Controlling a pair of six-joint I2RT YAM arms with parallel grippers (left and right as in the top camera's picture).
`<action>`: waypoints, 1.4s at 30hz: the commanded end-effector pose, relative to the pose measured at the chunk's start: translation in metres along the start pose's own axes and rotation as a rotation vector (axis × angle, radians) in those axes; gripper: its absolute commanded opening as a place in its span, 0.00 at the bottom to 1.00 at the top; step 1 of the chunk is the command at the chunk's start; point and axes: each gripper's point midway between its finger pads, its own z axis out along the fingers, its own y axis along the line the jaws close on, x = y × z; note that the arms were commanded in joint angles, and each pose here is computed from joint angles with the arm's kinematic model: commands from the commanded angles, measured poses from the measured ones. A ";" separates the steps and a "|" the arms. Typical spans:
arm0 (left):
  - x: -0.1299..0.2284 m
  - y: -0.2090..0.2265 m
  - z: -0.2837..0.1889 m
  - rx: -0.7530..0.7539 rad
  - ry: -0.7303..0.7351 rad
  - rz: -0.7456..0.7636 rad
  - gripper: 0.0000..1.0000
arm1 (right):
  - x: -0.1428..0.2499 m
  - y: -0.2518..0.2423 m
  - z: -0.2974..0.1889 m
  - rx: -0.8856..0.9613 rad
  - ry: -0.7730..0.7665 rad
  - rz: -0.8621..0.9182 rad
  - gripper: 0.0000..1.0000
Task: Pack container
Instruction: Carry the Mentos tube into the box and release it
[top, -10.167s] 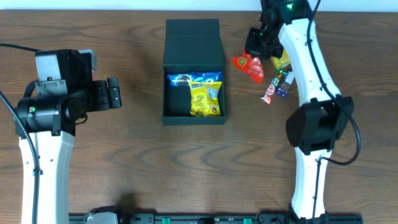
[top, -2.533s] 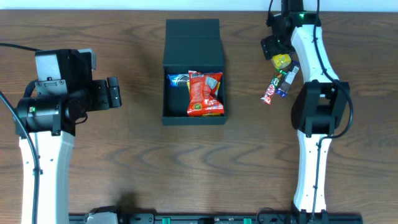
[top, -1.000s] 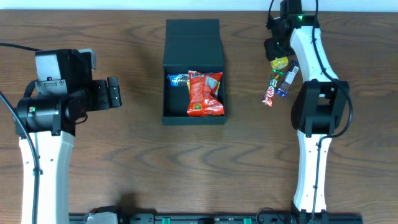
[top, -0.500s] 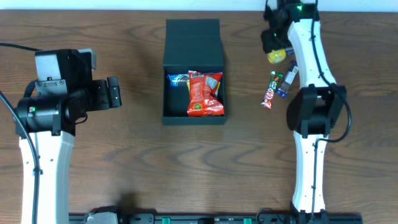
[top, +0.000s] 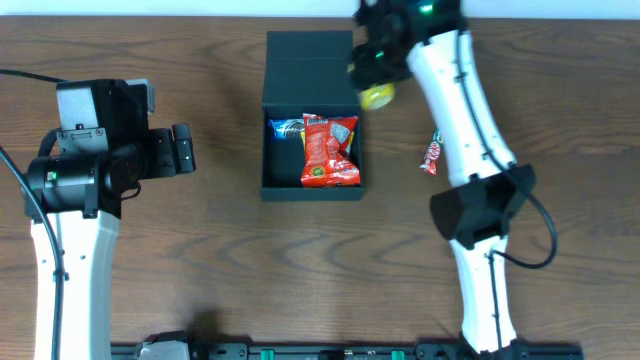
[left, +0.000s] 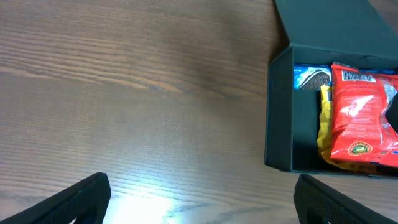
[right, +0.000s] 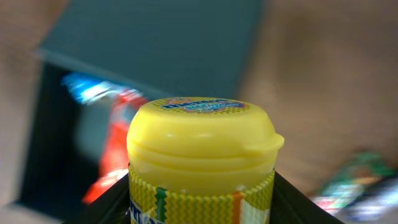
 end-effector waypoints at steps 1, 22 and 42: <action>-0.002 0.000 -0.001 -0.001 -0.004 0.010 0.95 | 0.017 0.047 0.003 -0.090 0.059 0.081 0.17; 0.001 0.001 -0.001 -0.001 0.008 0.009 0.95 | 0.069 0.112 0.091 0.017 0.160 0.137 0.15; 0.001 0.001 -0.001 -0.001 0.008 0.009 0.95 | 0.066 0.115 0.093 0.011 0.142 0.159 0.75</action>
